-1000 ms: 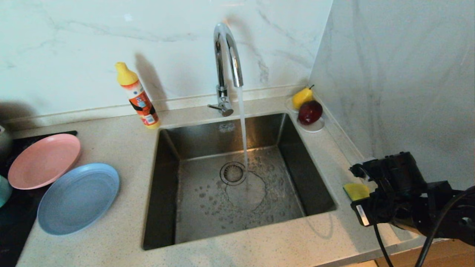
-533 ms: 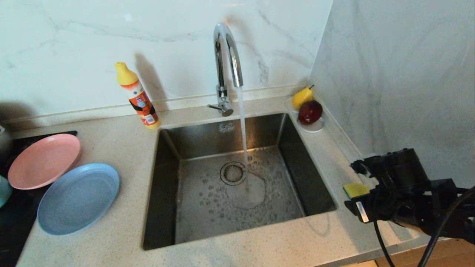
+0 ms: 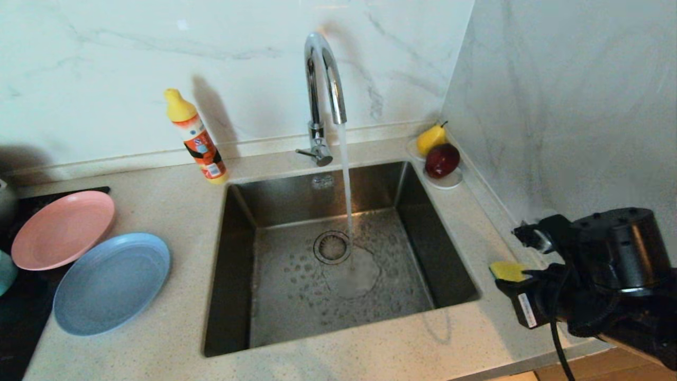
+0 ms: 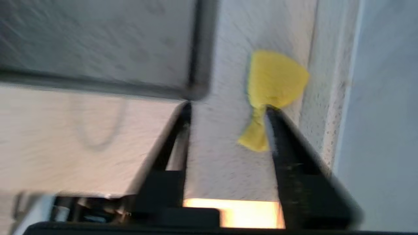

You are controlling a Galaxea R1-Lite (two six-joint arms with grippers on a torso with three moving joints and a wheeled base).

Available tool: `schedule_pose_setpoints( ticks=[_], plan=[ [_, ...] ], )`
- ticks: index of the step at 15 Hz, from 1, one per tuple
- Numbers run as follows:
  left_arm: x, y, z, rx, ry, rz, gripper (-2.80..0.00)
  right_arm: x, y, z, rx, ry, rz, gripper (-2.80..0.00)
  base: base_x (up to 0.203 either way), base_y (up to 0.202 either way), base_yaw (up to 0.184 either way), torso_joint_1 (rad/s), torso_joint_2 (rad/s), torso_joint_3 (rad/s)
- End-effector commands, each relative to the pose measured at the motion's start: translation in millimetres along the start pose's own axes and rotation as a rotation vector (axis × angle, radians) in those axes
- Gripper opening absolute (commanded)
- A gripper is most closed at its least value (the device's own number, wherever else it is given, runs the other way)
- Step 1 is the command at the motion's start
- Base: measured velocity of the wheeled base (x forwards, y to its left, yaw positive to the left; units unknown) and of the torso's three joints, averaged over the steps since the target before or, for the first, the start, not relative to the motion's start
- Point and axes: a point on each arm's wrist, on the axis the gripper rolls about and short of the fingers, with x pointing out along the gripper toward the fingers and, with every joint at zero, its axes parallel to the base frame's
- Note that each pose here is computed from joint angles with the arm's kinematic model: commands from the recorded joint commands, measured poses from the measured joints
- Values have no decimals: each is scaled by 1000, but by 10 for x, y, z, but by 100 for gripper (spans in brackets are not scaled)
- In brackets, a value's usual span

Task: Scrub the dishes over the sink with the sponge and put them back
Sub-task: Put down the sponge, then turn off the faucet

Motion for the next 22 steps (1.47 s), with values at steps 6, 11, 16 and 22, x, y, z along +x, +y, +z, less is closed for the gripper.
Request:
schedule_pose_setpoints(
  ticks=[6, 11, 16, 22],
  plan=[
    [4, -1, -17, 0, 6, -1, -280, -1296, -408, -113, 65, -429, 368, -280, 0, 0, 0, 0, 0, 0],
    [4, -1, -17, 0, 6, -1, -280, -1635, -598, -738, -12, -562, 422, -280, 0, 0, 0, 0, 0, 0],
    [4, -2, -17, 0, 6, -2, -280, -1653, -568, -1369, 33, -575, 202, -280, 0, 0, 0, 0, 0, 0],
    [4, -1, -17, 0, 6, -1, -280, -1491, -463, -2102, 112, -491, -90, -280, 0, 0, 0, 0, 0, 0]
  ],
)
